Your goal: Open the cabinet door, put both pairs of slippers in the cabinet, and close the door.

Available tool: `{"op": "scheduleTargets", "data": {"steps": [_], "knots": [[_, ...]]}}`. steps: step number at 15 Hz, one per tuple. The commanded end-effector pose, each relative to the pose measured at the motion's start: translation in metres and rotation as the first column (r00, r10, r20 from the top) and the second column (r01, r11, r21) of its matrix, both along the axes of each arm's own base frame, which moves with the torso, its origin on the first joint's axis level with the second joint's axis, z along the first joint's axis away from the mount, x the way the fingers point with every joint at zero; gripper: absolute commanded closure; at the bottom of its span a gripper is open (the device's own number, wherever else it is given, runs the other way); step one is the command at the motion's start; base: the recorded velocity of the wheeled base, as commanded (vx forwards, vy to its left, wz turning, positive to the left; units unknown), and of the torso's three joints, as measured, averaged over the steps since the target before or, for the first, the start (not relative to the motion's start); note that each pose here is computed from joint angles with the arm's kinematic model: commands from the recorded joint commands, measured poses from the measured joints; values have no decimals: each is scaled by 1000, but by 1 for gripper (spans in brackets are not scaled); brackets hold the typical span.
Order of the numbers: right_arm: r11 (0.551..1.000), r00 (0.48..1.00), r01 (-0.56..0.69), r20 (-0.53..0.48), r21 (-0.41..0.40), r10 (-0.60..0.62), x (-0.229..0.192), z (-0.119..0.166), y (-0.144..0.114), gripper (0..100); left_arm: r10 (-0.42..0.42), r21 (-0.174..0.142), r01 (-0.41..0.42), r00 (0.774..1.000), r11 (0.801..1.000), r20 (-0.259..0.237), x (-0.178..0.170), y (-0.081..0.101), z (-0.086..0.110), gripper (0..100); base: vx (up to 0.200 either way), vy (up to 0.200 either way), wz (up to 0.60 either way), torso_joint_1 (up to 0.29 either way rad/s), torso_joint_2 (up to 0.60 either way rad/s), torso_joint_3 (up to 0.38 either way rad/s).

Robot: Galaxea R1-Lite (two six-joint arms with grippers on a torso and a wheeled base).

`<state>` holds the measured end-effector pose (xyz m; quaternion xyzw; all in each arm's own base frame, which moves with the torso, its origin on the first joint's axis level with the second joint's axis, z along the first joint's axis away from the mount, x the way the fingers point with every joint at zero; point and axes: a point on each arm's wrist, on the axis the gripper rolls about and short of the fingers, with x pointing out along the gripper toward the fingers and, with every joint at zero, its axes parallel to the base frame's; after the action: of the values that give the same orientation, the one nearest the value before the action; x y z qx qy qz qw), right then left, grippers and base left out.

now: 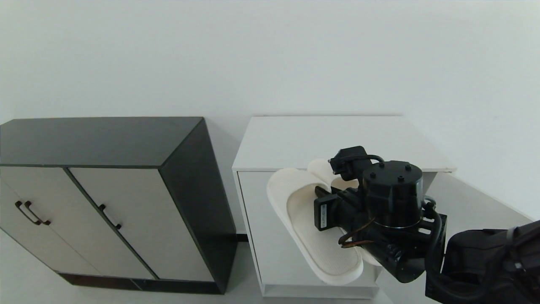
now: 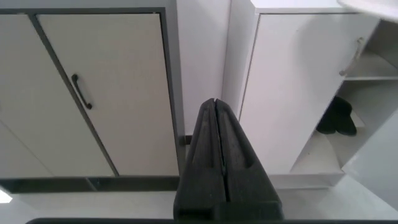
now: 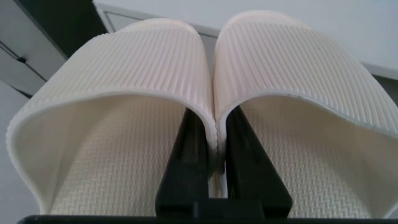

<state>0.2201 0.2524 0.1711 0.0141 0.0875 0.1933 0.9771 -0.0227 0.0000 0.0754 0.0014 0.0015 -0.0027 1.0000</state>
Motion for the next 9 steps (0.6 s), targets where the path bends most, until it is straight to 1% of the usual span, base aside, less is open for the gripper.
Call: {"op": "scheduleTargets", "data": {"steps": [1, 2, 9], "knots": [[1000, 1000, 1, -3, -5, -1, 0, -2, -1, 100, 1, 0, -1, 1000, 1000, 0, 0, 0, 0, 100, -200, 0, 0, -2, 7, 7], [1000, 1000, 1, -5, -8, -1, -1, -3, -1, 100, 1, 0, -1, 1000, 1000, 0, 0, 0, 0, 100, -200, 0, 0, 2, 7, 7], [1000, 1000, 2, -11, -17, -2, -1, -6, -3, 100, 1, 2, -1, 1000, 1000, 0, 0, 0, 0, 100, 0, 0, 0, 0, 0, 0]]}}
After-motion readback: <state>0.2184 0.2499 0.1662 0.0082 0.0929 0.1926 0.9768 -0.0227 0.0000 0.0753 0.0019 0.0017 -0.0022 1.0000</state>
